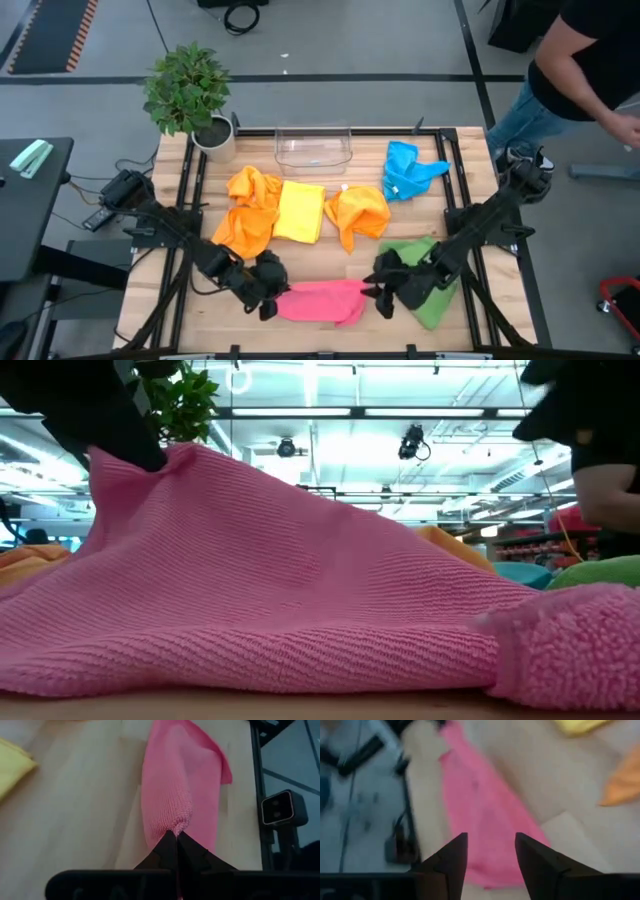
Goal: Fold microfiber towels
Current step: Fold the pink microfiber cloth
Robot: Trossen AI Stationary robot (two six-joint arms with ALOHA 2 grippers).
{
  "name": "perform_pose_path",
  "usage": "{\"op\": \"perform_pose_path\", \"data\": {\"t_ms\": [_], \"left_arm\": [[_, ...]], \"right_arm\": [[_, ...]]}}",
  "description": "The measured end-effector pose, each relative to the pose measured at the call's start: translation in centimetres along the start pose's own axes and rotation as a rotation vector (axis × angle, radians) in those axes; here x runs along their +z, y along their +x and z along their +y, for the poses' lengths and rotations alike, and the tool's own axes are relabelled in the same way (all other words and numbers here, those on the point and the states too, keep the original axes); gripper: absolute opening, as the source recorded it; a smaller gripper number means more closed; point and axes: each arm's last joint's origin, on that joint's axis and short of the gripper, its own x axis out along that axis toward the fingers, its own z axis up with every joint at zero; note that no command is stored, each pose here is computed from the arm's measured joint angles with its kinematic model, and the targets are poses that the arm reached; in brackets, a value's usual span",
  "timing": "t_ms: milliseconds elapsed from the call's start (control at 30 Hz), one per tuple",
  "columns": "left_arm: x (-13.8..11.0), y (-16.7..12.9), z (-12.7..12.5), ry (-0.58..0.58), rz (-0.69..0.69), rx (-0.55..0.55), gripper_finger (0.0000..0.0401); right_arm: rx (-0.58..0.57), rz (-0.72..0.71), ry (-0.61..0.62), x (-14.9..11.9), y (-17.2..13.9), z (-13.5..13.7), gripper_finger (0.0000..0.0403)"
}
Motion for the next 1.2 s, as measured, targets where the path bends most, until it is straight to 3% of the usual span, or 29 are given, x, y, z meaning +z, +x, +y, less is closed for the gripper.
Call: {"op": "perform_pose_path", "data": {"t_ms": [133, 267, 433, 667, 833, 967, 1100, 1200], "left_arm": [[0.7, 0.1, 0.3, 0.02, 0.009, -0.013, 0.0011], [1.2, 0.4, 0.8, 0.026, 0.029, -0.025, 0.0005], [1.5, 0.6, 1.3, 0.012, 0.044, -0.033, 0.0014], [1.7, 0.7, 1.4, 0.023, 0.042, -0.029, 0.0007], [1.6, 0.7, 1.5, 0.034, 0.047, -0.024, 0.0015], [1.6, 0.7, 1.5, 0.036, 0.048, -0.023, 0.0006], [1.5, 0.7, 1.4, 0.032, 0.052, -0.024, 0.0018], [1.5, 0.6, 1.4, 0.032, 0.05, -0.027, 0.0021]], "right_arm": [[0.051, 0.099, -0.153, 1.9, 1.1, -0.5, 0.0179], [0.027, 0.141, -0.196, 3.5, 2.8, -2.1, 0.0179], [-0.027, 0.19, -0.01, 5.2, 4.0, -4.2, 0.0179], [-0.143, 0.203, -0.119, 3.2, 7.7, -5.6, 0.0179], [-0.163, 0.218, -0.139, 2.3, 10.3, -6.6, 0.0179], [-0.128, 0.252, -0.077, 2.4, 10.1, -6.4, 0.0179], [-0.064, 0.217, 0.014, 3.2, 7.7, -4.8, 0.0179], [-0.041, 0.187, 0.003, 3.4, 6.3, -3.9, 0.0179]]}}
